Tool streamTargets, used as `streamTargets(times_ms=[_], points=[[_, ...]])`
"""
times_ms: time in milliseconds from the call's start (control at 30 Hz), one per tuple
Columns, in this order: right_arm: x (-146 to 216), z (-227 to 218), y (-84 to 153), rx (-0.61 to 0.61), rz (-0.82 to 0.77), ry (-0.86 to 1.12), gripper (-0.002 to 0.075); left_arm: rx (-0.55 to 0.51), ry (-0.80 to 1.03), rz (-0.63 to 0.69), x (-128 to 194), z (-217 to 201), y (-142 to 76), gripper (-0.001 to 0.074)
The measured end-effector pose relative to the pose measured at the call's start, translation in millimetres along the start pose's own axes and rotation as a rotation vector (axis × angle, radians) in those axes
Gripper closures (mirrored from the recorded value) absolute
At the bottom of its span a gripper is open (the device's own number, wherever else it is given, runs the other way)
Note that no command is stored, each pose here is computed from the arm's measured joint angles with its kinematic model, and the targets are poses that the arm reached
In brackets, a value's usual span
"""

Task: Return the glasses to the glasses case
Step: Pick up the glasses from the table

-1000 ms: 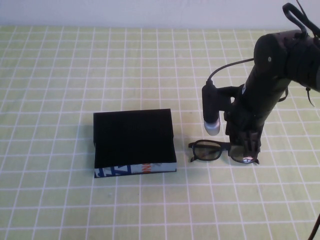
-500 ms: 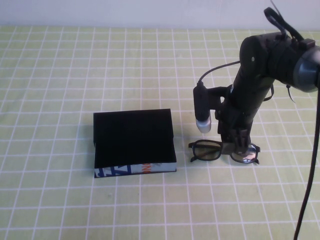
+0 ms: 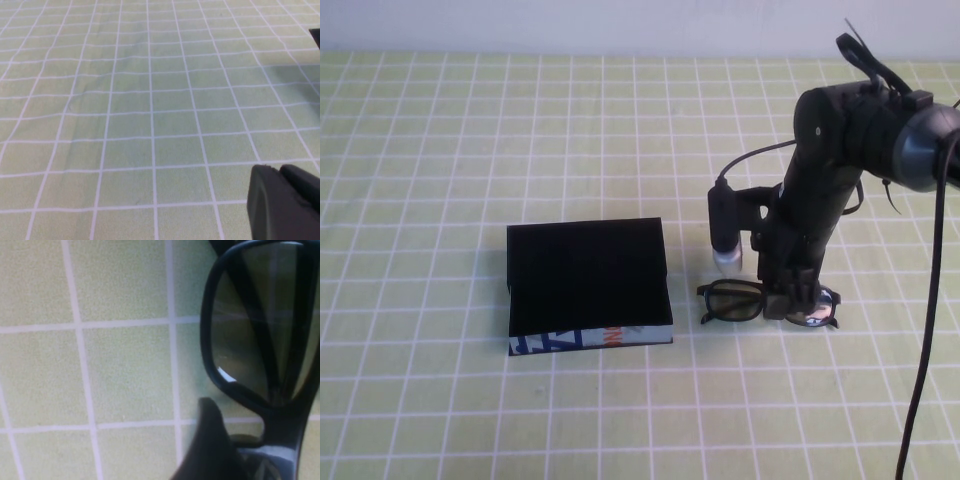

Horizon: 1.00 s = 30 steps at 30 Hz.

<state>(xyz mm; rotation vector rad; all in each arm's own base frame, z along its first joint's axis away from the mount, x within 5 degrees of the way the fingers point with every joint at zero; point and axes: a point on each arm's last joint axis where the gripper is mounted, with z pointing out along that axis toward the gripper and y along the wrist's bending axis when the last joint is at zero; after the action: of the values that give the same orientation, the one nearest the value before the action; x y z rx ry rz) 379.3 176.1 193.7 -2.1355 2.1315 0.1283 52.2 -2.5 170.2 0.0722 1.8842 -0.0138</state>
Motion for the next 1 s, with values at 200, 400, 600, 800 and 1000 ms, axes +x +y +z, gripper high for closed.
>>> streamTargets(times_ms=[200, 400, 600, 800, 1000], points=[[0.1, 3.0, -0.7, -0.006, 0.001, 0.003, 0.0342, 0.000, 0.000, 0.000, 0.0, 0.0, 0.0, 0.0737], [0.2, 3.0, -0.4, -0.009, 0.001, 0.004, 0.0418, 0.000, 0.000, 0.000, 0.0, 0.0, 0.0, 0.0737], [0.8, 3.0, 1.1, -0.025, 0.001, 0.010, 0.0520, 0.000, 0.000, 0.000, 0.0, 0.0, 0.0, 0.0737], [1.4, 2.9, 3.1, -0.048, 0.004, 0.017, 0.0647, 0.000, 0.000, 0.000, 0.0, 0.0, 0.0, 0.0737], [1.2, 1.6, 5.2, -0.065, 0.034, 0.025, 0.0668, 0.000, 0.000, 0.000, 0.0, 0.0, 0.0, 0.0737]])
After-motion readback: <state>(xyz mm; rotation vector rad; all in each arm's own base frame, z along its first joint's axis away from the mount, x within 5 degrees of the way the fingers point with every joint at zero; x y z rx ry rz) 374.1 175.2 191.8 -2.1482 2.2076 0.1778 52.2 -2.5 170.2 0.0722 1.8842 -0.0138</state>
